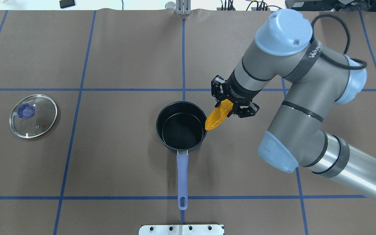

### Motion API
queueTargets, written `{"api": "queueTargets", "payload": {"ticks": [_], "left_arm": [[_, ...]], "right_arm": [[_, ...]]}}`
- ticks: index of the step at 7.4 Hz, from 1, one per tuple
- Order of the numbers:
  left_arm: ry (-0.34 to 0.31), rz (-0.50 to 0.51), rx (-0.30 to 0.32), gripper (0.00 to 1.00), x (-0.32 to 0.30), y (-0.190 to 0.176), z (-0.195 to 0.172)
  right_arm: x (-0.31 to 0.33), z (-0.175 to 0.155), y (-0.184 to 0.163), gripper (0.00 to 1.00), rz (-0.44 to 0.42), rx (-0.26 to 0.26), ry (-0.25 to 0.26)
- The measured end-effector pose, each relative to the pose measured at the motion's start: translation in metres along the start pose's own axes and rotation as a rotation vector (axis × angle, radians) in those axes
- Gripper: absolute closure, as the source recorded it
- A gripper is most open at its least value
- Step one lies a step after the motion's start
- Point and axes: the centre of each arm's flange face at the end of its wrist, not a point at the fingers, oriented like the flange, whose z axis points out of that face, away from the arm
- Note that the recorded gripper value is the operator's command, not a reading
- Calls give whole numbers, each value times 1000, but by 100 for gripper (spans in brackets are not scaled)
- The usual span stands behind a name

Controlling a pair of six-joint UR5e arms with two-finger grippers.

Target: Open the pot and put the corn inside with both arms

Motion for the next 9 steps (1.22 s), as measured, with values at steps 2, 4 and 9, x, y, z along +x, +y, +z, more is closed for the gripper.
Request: {"api": "queueTargets", "payload": {"ticks": [2,4,9], "left_arm": [[-29,50,-2,3,-37,0,-38],[-46,79,8,2,-50,4,-68],[-55,100,22,2,-54,11,-84]], "right_arm": [[-14,10,42,74,-26,-13,-5],[-38,24,58,74,-32,-7,7],[-70,73,48,71,-76,28,66]]}}
